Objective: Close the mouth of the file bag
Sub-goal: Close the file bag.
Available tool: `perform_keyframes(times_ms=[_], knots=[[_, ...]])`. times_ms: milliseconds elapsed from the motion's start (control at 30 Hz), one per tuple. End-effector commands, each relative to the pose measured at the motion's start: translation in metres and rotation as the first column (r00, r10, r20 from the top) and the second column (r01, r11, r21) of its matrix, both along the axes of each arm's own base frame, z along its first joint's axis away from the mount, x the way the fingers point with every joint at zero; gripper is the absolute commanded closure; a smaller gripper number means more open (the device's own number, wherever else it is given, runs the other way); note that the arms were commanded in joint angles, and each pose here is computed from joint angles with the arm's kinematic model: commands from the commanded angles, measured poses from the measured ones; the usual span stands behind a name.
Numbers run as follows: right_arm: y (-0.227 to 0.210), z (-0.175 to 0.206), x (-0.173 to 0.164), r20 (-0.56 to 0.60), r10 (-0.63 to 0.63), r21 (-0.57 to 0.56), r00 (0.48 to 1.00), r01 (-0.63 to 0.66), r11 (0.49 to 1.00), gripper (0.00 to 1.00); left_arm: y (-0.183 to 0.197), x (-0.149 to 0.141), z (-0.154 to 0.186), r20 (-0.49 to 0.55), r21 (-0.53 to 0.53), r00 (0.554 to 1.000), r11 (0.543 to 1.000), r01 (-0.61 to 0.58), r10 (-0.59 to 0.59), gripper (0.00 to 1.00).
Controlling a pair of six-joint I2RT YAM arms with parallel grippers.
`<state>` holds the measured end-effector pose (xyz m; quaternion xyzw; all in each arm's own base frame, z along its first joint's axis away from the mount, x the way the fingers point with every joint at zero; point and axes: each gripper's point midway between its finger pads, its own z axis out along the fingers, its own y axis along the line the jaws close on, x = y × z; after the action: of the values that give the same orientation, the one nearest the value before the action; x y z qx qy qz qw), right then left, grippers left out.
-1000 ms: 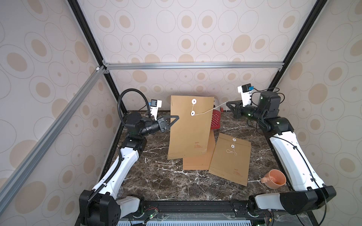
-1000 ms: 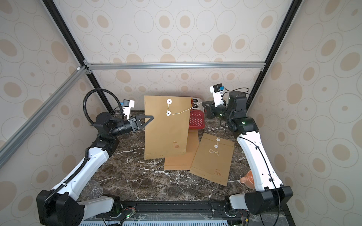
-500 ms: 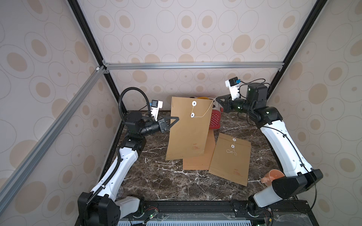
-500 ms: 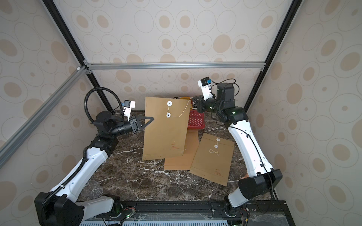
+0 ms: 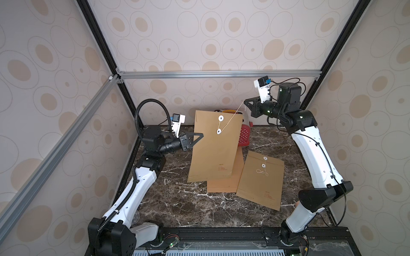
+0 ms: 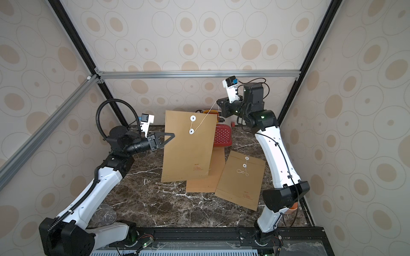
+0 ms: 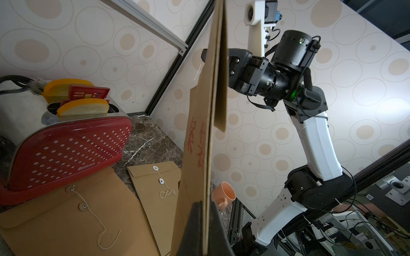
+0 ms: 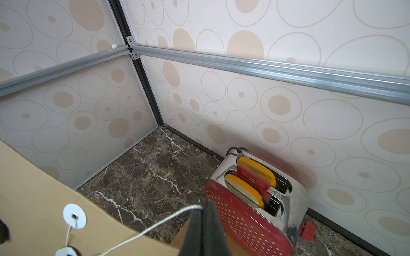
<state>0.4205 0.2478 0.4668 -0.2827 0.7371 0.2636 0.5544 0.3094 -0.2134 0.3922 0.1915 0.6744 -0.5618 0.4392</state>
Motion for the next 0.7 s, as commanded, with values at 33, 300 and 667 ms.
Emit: perform_keyframes(times_ms=[33,300,667], knots=[[0.007,0.003,0.001,0.006,0.006,-0.012,1.0,-0.006,1.0,1.0,-0.002,-0.014,0.033,0.113,-0.009,0.993,1.0,0.029,-0.027,1.0],[0.023,0.023,0.001,0.045,0.04,-0.017,0.998,-0.04,0.999,1.0,-0.003,-0.011,0.03,0.098,-0.008,0.995,1.0,0.029,-0.028,1.0],[0.036,0.03,-0.008,0.044,0.079,0.027,0.996,-0.081,0.996,1.0,-0.005,-0.007,0.025,0.077,0.003,0.997,1.0,0.03,-0.031,1.0]])
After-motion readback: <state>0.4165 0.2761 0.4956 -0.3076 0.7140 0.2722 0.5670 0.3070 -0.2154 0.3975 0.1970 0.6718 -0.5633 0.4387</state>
